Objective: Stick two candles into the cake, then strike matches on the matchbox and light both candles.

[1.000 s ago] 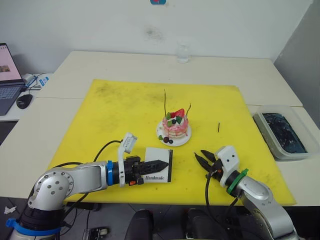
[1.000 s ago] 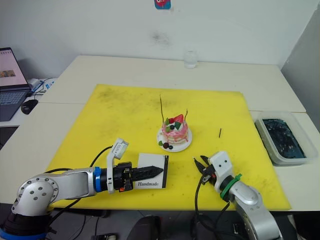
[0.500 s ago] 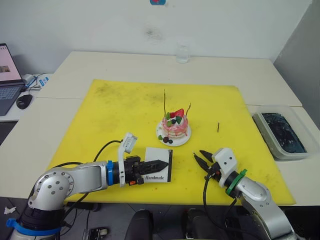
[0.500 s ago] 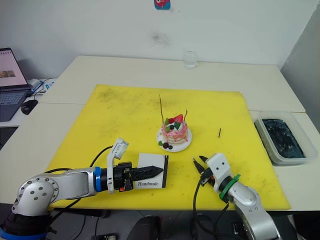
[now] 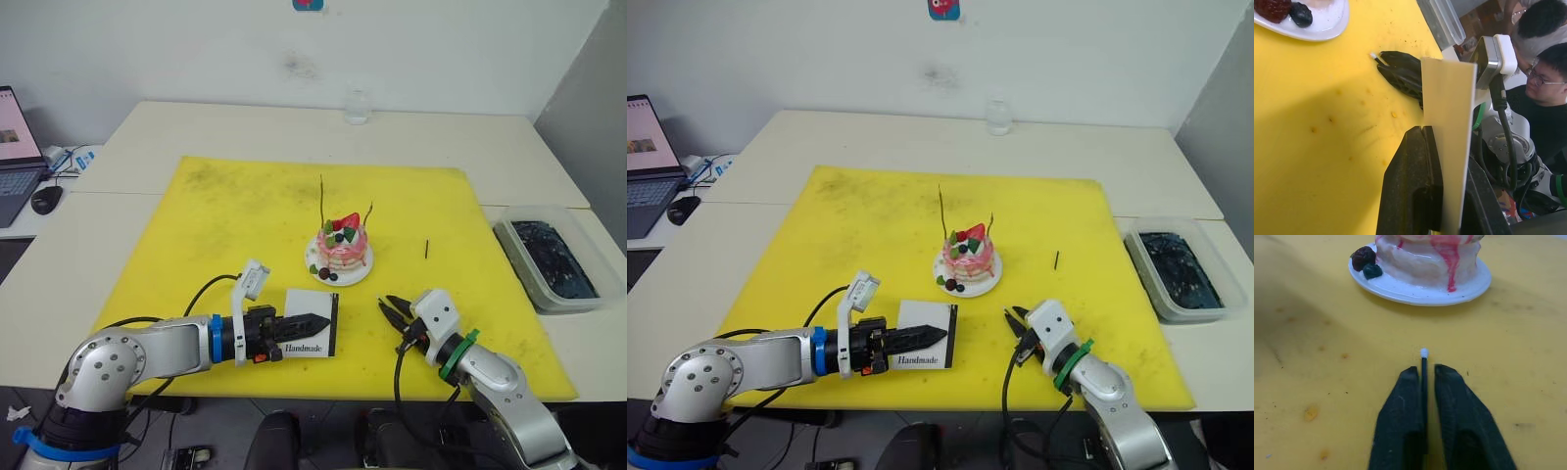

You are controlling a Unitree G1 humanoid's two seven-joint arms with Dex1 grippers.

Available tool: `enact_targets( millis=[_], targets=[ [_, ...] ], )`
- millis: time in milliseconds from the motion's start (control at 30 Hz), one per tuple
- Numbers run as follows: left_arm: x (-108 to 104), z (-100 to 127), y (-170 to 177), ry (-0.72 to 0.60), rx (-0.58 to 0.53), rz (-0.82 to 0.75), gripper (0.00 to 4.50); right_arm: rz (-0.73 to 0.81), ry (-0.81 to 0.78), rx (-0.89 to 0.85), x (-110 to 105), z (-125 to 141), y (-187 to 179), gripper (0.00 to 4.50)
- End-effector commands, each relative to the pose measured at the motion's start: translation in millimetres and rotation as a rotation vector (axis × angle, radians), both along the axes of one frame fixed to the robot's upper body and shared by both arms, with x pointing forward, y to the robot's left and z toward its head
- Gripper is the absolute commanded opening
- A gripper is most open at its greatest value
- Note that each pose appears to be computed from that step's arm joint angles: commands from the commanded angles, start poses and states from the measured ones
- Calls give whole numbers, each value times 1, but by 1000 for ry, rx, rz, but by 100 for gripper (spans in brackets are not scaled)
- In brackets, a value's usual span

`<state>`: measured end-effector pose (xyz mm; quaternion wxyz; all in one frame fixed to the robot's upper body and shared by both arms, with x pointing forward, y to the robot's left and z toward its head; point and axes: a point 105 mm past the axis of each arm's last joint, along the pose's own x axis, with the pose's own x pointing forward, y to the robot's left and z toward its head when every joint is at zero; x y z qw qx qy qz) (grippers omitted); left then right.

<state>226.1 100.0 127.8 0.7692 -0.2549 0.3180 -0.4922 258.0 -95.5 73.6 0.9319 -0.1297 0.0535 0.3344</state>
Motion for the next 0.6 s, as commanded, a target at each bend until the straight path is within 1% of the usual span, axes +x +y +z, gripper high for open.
enact_targets(
  millis=[33, 200, 300, 433, 600],
  targets=[
    [-1, 6, -3, -24, -18, -19, 0, 12, 37, -14, -2, -9, 3, 3],
    [-2, 5, -3, -21, -17, -18, 0, 2, 35, 1, -3, -7, 3, 3],
    [-2, 5, -4, -23, -20, -18, 0, -9, 17, 22, -3, 1, -1, 3],
    [2, 8, -9, -45, -29, -26, 0, -10, -34, 41, -2, 22, -7, 3],
    [18, 13, -24, -131, -18, -14, 0, 53, -108, 14, -8, 56, -10, 3]
  ],
)
